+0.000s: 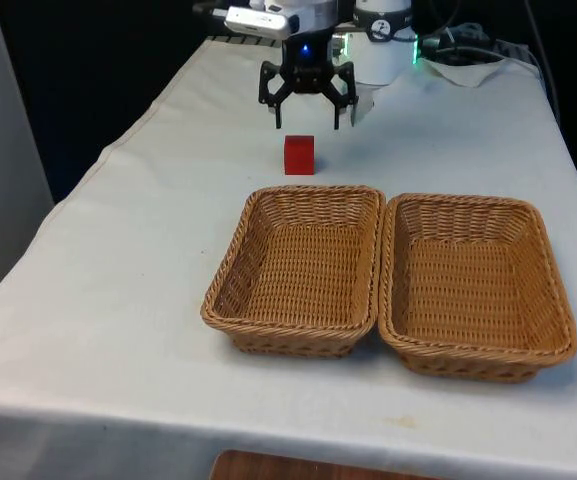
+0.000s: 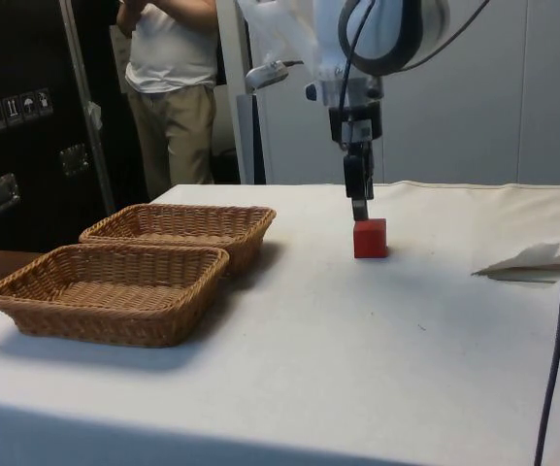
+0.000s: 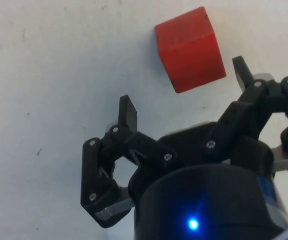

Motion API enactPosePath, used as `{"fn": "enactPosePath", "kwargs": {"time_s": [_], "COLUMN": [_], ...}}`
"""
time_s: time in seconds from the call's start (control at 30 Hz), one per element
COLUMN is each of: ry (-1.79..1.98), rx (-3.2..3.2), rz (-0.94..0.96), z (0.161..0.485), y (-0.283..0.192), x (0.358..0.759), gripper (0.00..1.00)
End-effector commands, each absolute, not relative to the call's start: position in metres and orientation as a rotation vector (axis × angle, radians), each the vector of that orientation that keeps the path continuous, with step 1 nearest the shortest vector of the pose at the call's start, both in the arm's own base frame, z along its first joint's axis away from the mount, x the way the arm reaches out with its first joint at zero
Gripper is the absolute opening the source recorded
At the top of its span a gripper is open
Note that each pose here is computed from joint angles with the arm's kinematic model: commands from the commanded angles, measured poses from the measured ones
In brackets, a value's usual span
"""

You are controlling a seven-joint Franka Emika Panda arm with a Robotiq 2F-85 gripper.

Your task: Pick up the red cube and place it into the right basket.

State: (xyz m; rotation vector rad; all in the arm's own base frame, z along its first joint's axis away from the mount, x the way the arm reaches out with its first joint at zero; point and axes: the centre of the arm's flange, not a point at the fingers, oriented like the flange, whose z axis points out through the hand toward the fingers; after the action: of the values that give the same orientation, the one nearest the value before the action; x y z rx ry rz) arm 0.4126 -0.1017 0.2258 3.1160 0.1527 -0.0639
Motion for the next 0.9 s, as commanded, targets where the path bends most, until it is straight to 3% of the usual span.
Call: {"fn": "enactPosePath", "kwargs": {"time_s": [0.0,0.87], "ry": [0.156,0.143], "rx": [3.119,3.068], "rz": [-0.053,-0.138], "z": [0.224,0.184], "y": [-0.102,-0.108], "x": [0.412,0.417], "gripper": [1.00,1.00]}}
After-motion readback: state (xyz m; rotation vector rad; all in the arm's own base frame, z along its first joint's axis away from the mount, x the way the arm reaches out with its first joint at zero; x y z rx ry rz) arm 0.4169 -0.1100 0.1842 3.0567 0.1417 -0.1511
